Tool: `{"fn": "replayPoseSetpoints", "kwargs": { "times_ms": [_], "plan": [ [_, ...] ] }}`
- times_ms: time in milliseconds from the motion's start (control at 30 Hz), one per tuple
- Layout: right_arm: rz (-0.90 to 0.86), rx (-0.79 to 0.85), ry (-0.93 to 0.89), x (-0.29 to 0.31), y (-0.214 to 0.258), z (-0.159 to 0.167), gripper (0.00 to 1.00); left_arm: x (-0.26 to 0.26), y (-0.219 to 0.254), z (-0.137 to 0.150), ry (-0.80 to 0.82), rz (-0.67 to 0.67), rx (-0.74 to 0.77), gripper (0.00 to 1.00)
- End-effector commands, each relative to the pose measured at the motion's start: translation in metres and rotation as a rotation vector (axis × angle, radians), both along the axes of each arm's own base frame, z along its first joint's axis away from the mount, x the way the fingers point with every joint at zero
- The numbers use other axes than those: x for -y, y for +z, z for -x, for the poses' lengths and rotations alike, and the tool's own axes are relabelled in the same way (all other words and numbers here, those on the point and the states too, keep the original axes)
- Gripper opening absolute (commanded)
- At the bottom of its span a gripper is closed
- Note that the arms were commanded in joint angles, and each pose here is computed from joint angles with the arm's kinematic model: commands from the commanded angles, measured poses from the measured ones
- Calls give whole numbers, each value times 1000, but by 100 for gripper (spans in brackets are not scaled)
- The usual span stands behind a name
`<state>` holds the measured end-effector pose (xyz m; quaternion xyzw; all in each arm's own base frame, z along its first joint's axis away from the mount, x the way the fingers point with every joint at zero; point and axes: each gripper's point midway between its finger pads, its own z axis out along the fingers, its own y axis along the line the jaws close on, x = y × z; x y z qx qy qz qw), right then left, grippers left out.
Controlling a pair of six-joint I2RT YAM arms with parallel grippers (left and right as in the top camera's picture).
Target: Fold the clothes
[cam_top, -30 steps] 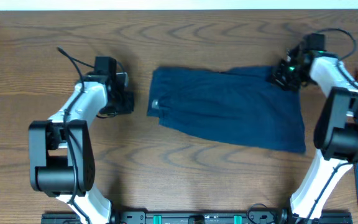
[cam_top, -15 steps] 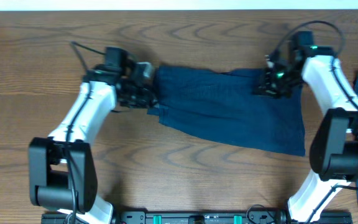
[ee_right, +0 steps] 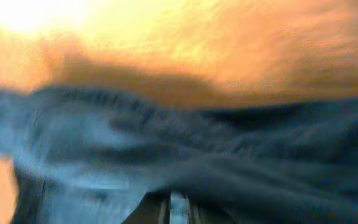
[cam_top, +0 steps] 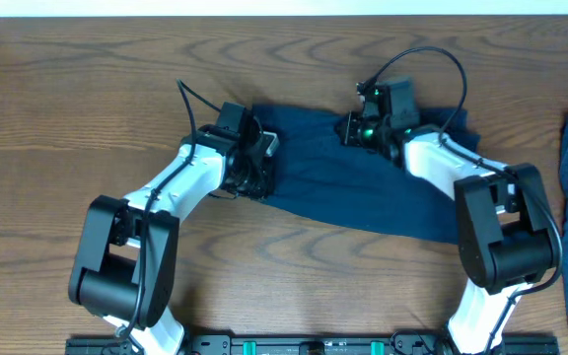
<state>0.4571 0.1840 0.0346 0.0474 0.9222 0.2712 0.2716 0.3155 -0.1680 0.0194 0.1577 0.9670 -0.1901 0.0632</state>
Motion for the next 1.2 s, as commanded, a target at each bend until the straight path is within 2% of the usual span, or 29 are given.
{"fn": "replayPoseSetpoints", "kwargs": {
  "times_ms": [0,100,267,333,433,467,633,700,867,967,1067,1167],
  "plan": [
    [84,28,-330,50,-5,-26,5,-14,-15,2,2,-79,-14,25],
    [96,77,-372,74,9,-42,3,-19,-17,4,5,-109,-20,25],
    [172,100,-342,127,41,-48,6,-30,-19,3,24,-150,-21,25],
    [157,86,-222,132,60,-37,12,-34,-19,2,36,-149,-23,25],
    [107,-5,-100,131,74,-3,17,-36,-19,0,43,-146,-23,25],
    [97,-74,-96,133,71,14,20,-36,-19,0,43,-145,-23,25],
    [136,-333,-84,133,29,69,21,-36,-19,0,44,-146,-24,25],
    [179,-389,-111,139,5,79,17,-36,-19,0,48,-146,-25,25],
    [200,-514,-183,146,-50,98,15,-37,-19,5,46,-152,-44,26],
    [204,-559,-178,146,-65,104,13,-37,-19,5,46,-152,-45,38],
    [207,-558,-170,146,-67,104,13,-39,-8,1,80,-146,-46,38],
    [215,-552,-154,147,-66,104,14,-39,19,-11,135,-101,-27,50]
  ]
}}
